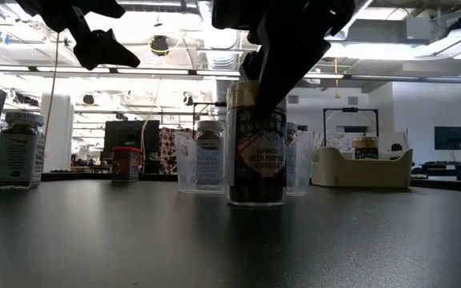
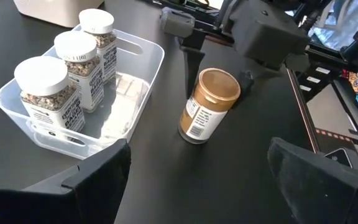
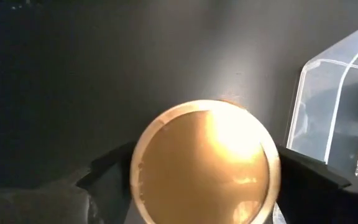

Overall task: Sort spices by type
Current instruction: Put the gold seasoning bottle into the white bin

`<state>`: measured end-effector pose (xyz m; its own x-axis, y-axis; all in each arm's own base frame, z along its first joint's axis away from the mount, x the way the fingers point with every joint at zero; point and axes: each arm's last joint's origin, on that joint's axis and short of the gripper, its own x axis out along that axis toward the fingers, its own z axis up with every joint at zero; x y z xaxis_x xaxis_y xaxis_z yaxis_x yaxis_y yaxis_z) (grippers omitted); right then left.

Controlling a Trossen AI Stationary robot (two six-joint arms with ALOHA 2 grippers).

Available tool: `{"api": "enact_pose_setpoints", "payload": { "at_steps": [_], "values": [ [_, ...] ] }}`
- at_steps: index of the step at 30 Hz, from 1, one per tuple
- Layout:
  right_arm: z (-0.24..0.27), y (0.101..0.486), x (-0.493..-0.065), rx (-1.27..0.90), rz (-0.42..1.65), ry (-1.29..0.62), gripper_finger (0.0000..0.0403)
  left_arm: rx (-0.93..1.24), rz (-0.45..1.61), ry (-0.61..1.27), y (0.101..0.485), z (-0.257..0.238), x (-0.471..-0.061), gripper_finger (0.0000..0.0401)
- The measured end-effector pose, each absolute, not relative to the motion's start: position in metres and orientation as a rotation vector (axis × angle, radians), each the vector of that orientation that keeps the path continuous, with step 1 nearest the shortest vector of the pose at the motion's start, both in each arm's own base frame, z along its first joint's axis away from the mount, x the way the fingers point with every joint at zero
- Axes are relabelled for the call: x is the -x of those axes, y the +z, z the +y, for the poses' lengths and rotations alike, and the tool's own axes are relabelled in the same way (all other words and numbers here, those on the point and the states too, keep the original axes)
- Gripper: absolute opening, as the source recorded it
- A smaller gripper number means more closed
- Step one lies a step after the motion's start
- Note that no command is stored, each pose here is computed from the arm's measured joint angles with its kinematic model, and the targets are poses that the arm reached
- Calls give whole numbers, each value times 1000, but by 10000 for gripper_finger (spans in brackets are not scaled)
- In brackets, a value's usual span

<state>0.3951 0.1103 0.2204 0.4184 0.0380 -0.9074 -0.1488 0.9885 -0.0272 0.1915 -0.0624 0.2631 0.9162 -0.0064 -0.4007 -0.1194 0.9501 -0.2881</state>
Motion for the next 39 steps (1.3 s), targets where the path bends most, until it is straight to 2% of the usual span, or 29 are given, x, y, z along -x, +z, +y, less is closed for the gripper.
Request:
{"api": "enact_pose_setpoints", "payload": {
  "at_steps": [5,12,21,26,36,39],
  "values": [
    [110,221,-395,109,1133,119,298,315,410,60,263,-62,-192,362],
    [109,228,-390,77,1165,91,298,315,410,60,263,-62,-192,362],
    [92,311,-337,29,1132,-10,298,313,404,77,263,-61,-192,362],
    [60,347,-289,8,1181,-213,298,308,401,93,263,-58,-193,362],
    [-38,355,-240,-55,1164,-470,298,344,377,202,264,-39,-198,362],
    [-71,356,-225,-78,1098,-498,298,350,370,240,264,-31,-199,362]
  ]
}}
